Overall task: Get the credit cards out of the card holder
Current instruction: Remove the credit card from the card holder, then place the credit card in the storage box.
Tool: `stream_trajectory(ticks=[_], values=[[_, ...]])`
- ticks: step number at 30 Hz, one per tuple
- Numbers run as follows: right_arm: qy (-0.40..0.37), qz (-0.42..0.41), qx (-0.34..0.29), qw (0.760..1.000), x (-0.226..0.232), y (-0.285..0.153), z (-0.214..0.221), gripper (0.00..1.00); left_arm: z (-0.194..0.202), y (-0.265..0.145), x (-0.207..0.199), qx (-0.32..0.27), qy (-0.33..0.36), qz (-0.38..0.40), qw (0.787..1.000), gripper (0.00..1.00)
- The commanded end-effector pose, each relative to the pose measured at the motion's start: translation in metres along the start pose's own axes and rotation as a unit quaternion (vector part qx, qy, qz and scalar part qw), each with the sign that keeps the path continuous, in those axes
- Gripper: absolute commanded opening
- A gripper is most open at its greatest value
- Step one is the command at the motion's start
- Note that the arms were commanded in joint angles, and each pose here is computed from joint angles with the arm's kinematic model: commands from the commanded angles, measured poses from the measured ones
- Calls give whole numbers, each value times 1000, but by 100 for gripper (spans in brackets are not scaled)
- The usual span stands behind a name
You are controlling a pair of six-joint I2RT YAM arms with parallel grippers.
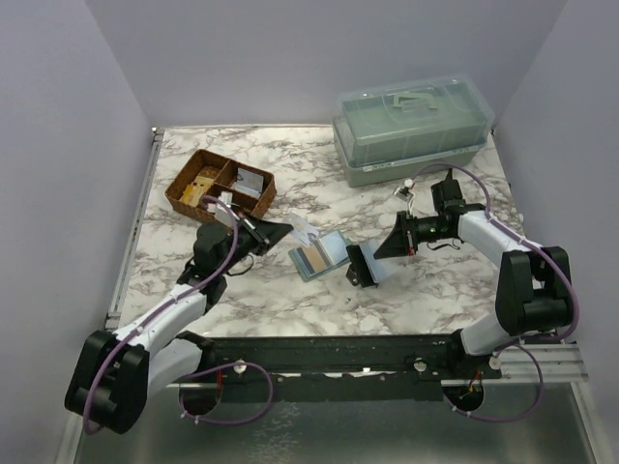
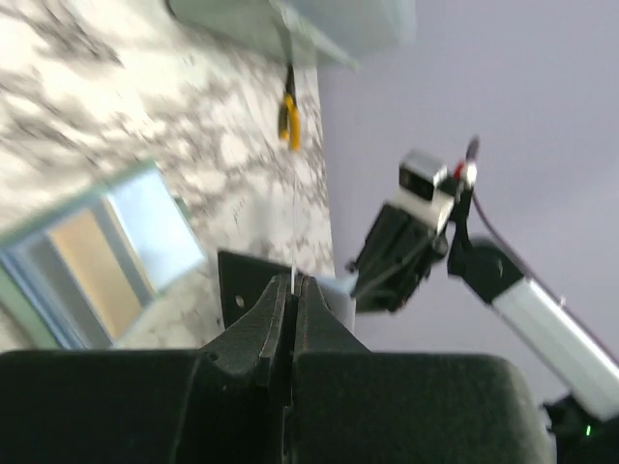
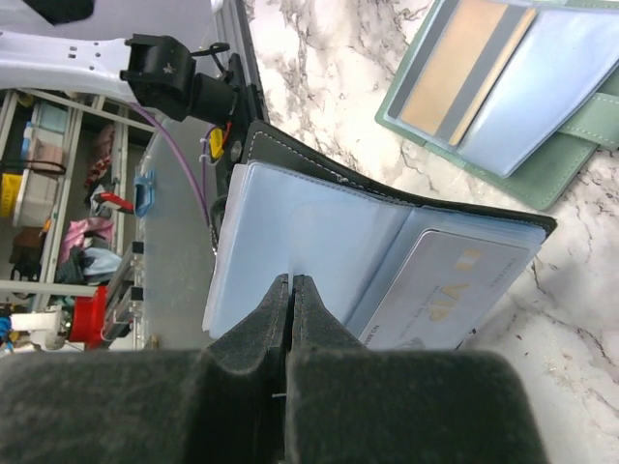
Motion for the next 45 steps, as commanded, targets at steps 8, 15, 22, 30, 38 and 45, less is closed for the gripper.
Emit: stream_trajectory(ticks=[8, 15, 22, 30, 38, 45], values=[[-24, 8, 1, 1000, 6, -3, -6, 0, -118, -12, 61, -71, -36, -117, 990, 0], [-23, 6, 3, 1000, 6, -2, -6, 0, -175, 4, 117, -93, -89, -170, 977, 0], [-22, 4, 3, 1000, 7, -2, -6, 0, -196, 26, 155, -79, -93, -189, 974, 0], [-17, -1, 6, 1000, 5, -1, -6, 0, -205, 41, 185, -79, -106, -214, 968, 0], [-15, -4, 7, 1000, 6, -1, -6, 0, -206, 56, 208, -61, -118, -223, 966, 17], [-17, -8, 6, 1000, 8, -1, -5, 0, -216, 48, 198, -59, -77, -253, 963, 48]])
Point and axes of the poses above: each gripper's point midway between its finger pads, its own y axis out along the fingers, its own x axis along the line the jaws close on, z = x × y, the point moved 1 cm from there along -y, back along the fingers, and after that the axes turned 12 degrees about y, right-handed, at the moved point
